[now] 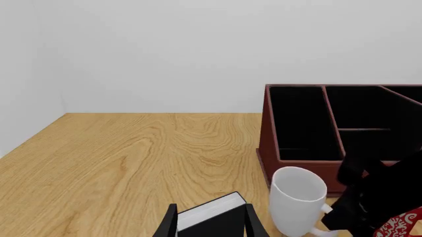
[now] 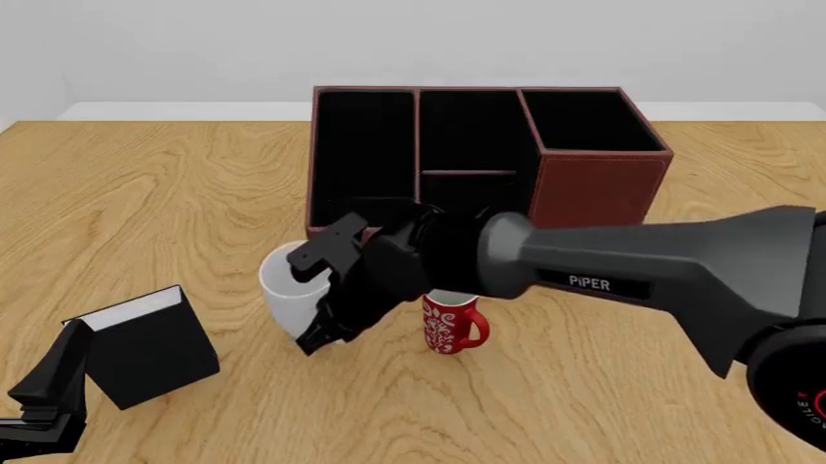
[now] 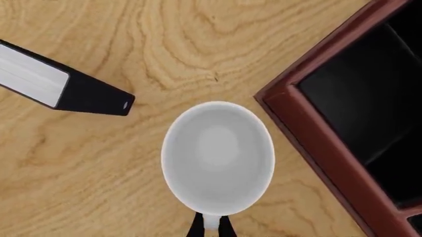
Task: Pick up the white mug and place it to the right of the caddy.
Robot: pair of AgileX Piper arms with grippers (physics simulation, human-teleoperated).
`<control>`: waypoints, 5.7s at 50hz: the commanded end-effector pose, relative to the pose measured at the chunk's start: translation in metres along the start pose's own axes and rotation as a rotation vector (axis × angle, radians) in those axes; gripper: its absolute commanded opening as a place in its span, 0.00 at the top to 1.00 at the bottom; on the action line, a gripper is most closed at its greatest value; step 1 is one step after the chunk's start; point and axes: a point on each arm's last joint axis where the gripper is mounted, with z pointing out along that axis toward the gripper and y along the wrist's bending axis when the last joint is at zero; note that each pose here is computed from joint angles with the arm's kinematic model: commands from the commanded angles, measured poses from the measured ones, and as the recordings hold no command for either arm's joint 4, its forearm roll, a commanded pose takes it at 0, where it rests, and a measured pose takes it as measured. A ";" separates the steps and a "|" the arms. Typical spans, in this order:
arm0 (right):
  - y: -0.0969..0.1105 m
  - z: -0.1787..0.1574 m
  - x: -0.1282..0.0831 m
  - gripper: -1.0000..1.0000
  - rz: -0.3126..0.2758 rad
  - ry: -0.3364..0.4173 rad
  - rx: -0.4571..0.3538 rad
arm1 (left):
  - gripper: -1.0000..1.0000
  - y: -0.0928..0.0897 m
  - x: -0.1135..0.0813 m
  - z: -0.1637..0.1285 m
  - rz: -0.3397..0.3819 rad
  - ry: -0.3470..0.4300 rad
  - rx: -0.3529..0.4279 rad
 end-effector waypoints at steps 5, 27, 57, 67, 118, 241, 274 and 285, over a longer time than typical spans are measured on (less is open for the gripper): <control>-0.004 -0.031 -0.006 1.00 -0.017 -0.074 0.008 | 0.00 0.000 0.000 0.000 0.000 0.000 0.000; -0.022 -0.103 -0.008 1.00 0.009 -0.233 0.038 | 0.00 0.000 0.000 0.000 0.000 0.000 0.000; -0.058 -0.176 0.016 1.00 0.117 -0.359 0.115 | 0.00 0.000 0.000 0.000 0.000 0.000 0.000; -0.069 -0.187 0.028 1.00 0.146 -0.368 0.146 | 0.00 0.000 0.000 0.000 0.000 0.000 0.000; -0.106 -0.224 0.118 1.00 0.359 -0.391 0.302 | 0.00 0.000 0.000 0.000 0.000 0.000 0.000; -0.202 -0.299 0.209 1.00 0.802 -0.347 0.780 | 0.00 0.000 0.000 0.000 0.000 0.000 0.000; -0.257 -0.321 0.160 1.00 0.727 -0.338 0.790 | 0.00 0.000 0.000 0.000 0.000 0.000 0.000; -0.274 -0.311 0.152 1.00 0.725 -0.306 0.765 | 0.00 0.000 0.000 0.000 0.000 0.000 0.000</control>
